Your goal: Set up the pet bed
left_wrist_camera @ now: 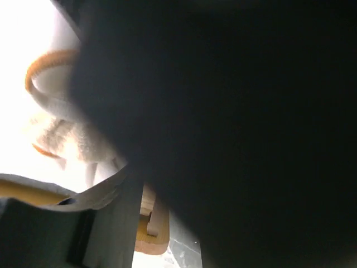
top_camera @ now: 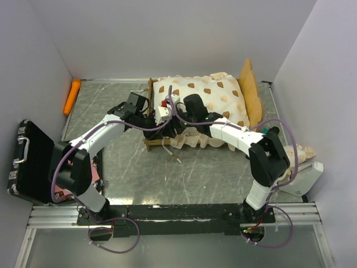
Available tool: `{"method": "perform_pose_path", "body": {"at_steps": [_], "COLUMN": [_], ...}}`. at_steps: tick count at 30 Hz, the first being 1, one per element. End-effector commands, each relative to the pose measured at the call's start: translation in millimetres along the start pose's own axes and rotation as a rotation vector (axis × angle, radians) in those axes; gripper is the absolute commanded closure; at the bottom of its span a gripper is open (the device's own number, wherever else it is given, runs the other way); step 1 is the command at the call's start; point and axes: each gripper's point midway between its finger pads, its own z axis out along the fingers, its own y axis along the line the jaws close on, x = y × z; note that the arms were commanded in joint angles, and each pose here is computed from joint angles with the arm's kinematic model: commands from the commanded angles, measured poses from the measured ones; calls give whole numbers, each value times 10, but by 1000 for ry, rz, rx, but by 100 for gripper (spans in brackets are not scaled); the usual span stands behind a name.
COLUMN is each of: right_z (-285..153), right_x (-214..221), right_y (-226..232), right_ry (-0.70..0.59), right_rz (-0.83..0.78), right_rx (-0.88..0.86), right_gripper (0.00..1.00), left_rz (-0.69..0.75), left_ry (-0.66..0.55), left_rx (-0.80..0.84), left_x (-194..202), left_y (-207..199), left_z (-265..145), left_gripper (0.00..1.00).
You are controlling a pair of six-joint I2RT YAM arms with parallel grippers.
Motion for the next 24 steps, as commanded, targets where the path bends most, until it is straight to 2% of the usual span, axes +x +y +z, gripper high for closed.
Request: {"method": "perform_pose_path", "body": {"at_steps": [1,3,7,13,16,19,24], "right_z": [-415,-451,-558,-685,-650,-530,-333], "right_x": [-548,-513,-439,16,230,461,657], "right_y": [364,344,344,329,475,498,346], "right_ry": [-153,-136,-118,-134,-195,-204,-218], "right_rz": [-102,-102,-84,-62,-123,-165,-141], "right_rx": [-56,-35,-2,55,36,69,114], "right_gripper": [36,28,25,45,45,44,47], "left_rz": [-6,2,42,131,194,206,190], "left_ry": [-19,-7,40,87,85,105,147], "left_rx": [-25,-42,-70,-113,-113,-87,-13], "left_x": [-63,-26,137,325,356,403,578], "left_y": [40,63,119,215,234,236,138], "left_z": [-115,-127,-91,-14,11,64,147], "left_gripper": [54,52,48,44,41,41,41]}}
